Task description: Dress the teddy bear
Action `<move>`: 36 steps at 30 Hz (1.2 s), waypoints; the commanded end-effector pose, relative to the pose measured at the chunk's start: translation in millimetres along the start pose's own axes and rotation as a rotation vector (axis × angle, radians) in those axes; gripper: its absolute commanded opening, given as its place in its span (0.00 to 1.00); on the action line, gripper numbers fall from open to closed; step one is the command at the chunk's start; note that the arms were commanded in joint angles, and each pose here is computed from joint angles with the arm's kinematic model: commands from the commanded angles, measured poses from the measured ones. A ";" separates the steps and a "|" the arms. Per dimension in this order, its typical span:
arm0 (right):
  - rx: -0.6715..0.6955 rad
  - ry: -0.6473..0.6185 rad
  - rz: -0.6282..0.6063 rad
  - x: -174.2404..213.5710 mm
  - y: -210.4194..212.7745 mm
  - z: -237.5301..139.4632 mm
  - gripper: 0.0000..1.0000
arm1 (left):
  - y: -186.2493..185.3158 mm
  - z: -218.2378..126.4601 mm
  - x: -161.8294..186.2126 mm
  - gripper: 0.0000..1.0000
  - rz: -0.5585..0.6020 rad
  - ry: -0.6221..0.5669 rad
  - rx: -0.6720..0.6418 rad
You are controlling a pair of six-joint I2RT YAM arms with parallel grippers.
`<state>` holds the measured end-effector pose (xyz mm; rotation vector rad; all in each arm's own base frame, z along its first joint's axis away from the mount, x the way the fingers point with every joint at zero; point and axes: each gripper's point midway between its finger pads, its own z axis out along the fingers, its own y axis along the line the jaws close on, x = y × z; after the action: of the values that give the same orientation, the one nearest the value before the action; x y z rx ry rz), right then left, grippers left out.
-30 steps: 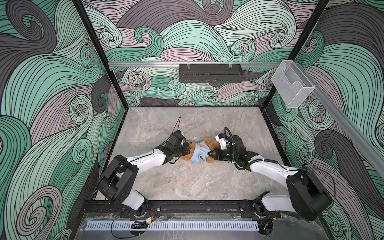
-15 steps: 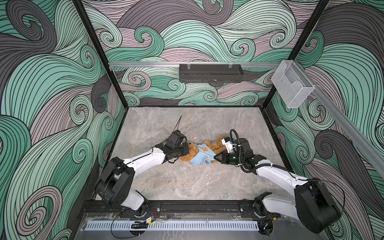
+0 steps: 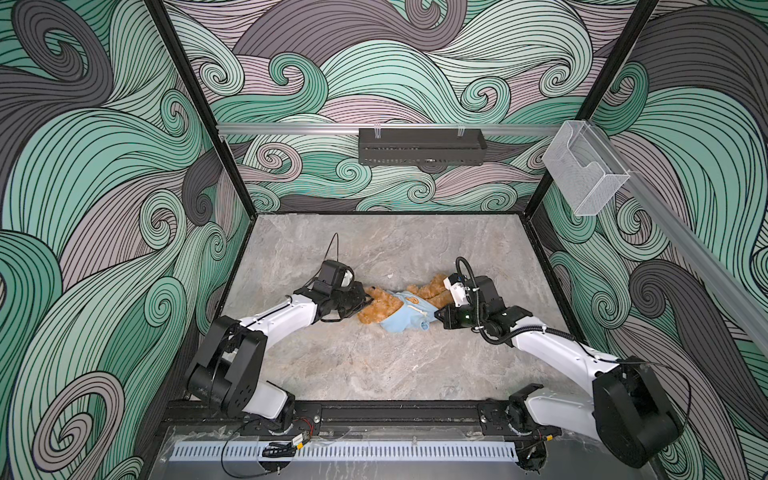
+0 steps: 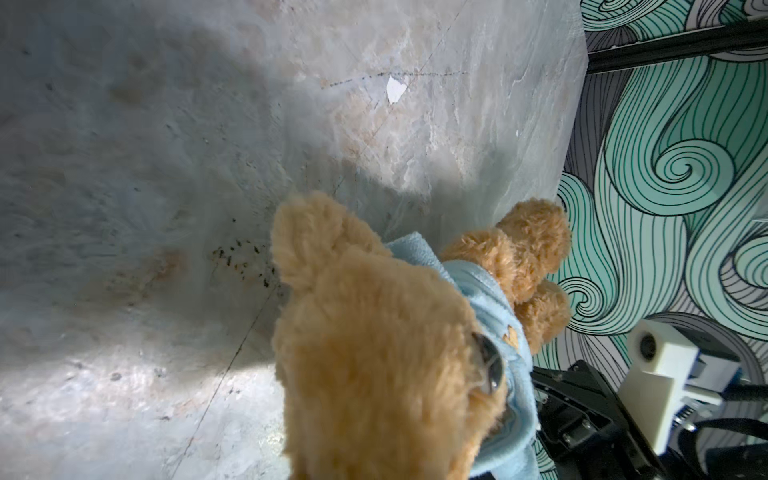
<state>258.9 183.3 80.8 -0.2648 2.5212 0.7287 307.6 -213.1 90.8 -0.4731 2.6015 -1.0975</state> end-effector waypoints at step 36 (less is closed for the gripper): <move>-0.257 -0.233 0.018 -86.3 51.4 -14.0 0.27 | -95.5 -9.1 -8.4 0.00 1.051 -0.465 0.154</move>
<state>310.0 209.8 173.2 -0.2696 2.1937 0.9789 318.1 -263.2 155.6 0.5195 1.9696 -0.7441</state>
